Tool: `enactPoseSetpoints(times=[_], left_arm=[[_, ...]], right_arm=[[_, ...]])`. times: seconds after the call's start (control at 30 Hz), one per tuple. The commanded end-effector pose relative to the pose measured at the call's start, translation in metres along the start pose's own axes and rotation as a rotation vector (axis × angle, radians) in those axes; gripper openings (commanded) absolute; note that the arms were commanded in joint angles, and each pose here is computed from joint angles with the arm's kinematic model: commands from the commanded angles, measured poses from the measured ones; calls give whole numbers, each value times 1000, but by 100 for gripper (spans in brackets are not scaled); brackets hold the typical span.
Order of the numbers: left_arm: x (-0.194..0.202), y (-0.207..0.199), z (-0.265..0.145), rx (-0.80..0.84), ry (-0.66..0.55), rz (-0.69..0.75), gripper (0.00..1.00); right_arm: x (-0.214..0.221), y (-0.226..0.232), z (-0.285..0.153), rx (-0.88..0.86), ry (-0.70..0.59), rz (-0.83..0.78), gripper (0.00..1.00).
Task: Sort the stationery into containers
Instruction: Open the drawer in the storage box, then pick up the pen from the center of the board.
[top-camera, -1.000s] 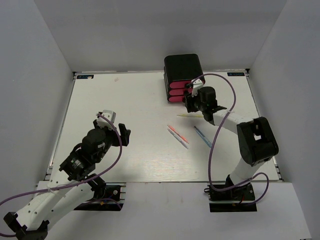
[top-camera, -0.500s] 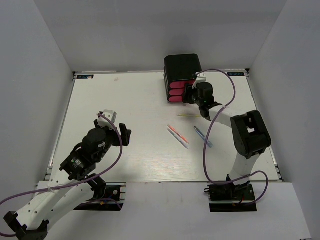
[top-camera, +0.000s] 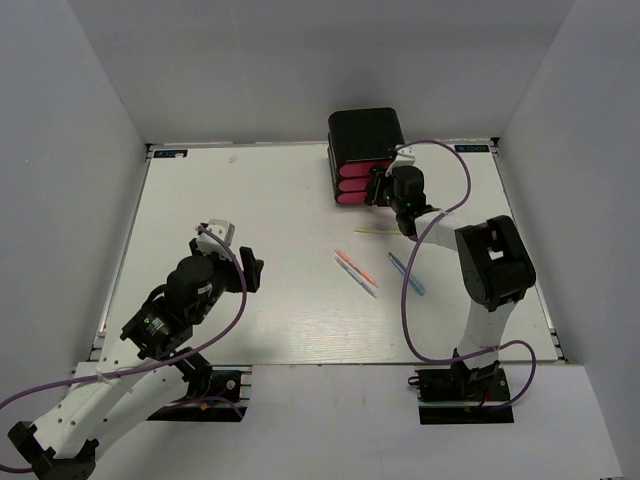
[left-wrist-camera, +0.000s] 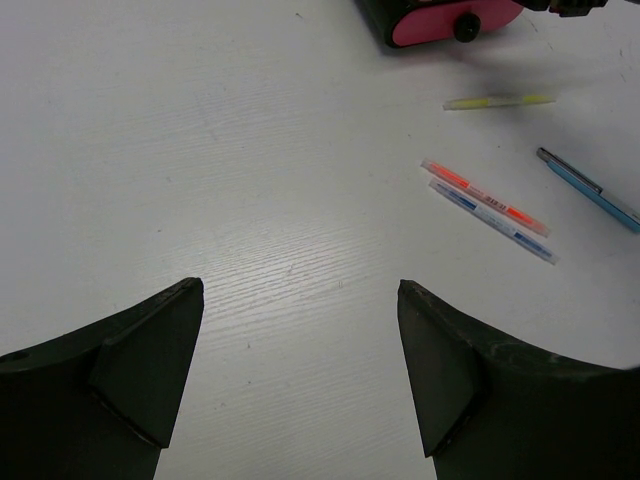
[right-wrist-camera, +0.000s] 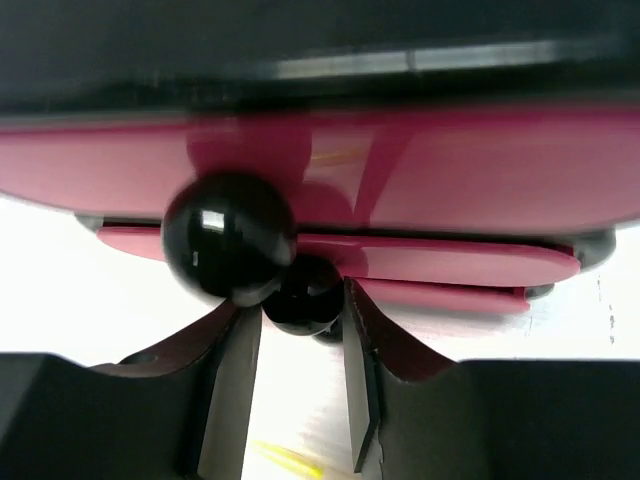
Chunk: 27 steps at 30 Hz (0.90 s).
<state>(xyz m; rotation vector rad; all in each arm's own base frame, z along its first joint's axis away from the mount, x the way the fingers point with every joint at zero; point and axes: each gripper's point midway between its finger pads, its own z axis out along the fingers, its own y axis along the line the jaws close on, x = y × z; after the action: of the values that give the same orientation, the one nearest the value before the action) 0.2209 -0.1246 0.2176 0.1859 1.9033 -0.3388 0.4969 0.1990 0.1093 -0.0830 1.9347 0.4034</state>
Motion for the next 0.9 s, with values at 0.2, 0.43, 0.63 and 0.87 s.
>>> enactPoseSetpoints(times=[0.2, 0.43, 0.63, 0.87], left_arm=[[-7, -3, -1, 16, -16, 1, 88], [-6, -3, -1, 16, -16, 1, 88], [-6, -3, -1, 16, -16, 1, 88], [-6, -5, -1, 33, -11, 11, 88]], right_arm=[[-13, 2, -53, -47, -92, 5, 26], [-21, 8, -60, -83, -100, -61, 65], [-10, 16, -74, -140, -35, -94, 72], [19, 15, -100, -209, 77, -252, 52]])
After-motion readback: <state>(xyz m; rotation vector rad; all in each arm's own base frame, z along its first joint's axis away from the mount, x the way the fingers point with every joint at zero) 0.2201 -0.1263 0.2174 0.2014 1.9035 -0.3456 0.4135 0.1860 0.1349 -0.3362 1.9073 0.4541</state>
